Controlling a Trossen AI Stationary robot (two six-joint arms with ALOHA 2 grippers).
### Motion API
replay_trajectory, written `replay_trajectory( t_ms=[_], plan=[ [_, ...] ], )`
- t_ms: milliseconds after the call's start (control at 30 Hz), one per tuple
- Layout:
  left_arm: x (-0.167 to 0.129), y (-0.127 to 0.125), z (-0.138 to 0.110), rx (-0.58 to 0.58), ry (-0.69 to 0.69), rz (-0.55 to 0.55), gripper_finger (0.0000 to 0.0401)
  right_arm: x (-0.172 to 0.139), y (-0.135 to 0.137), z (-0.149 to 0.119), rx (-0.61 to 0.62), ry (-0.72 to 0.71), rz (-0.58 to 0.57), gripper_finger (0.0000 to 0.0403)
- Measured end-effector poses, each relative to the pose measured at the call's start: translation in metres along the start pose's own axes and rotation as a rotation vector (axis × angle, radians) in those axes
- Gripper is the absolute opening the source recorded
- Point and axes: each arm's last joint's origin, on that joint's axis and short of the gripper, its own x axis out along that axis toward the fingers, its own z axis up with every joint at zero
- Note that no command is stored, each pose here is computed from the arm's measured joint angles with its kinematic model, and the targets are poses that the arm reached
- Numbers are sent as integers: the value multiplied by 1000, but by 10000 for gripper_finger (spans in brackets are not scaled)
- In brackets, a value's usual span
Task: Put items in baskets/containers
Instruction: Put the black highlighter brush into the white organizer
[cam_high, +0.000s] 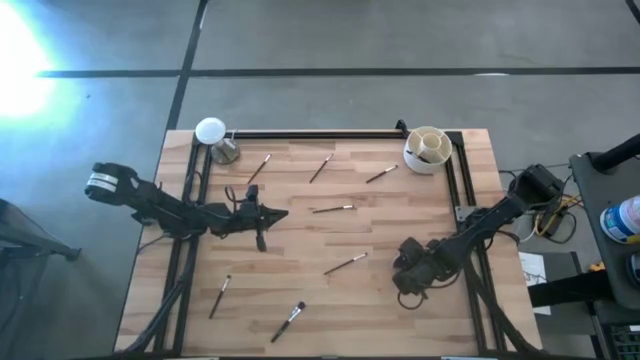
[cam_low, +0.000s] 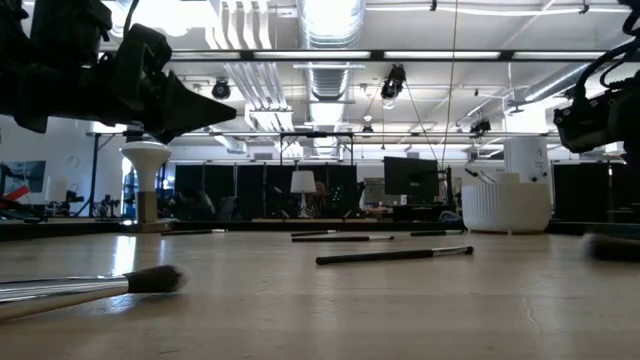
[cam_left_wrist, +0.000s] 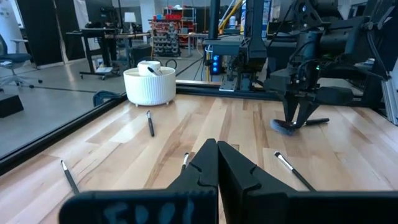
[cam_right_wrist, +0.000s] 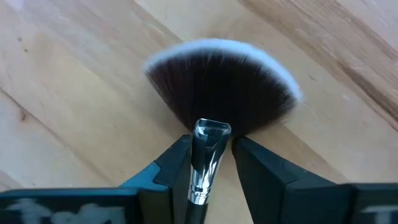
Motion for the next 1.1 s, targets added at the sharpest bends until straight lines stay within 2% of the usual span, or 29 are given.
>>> replay_trajectory(
  t_ms=[100,333,433,600,800,967,1100],
  plan=[
    [0,0,0,0,0,0,0,1,-1,3,-7,5,-7,112],
    [0,0,0,-10,0,0,0,2,-1,9,-71,1,-4,59],
    [0,0,0,-17,0,-1,0,0,2,10,-100,-10,3,52],
    [0,0,0,-20,0,-1,0,-11,16,16,-156,-132,46,52],
    [0,0,0,-21,0,-1,0,-34,39,25,-292,-298,100,35],
    [0,0,0,-22,0,-1,0,-52,52,33,-401,-479,83,20],
    [0,0,0,-23,0,-1,0,-54,53,41,-414,-505,63,9]
  ],
)
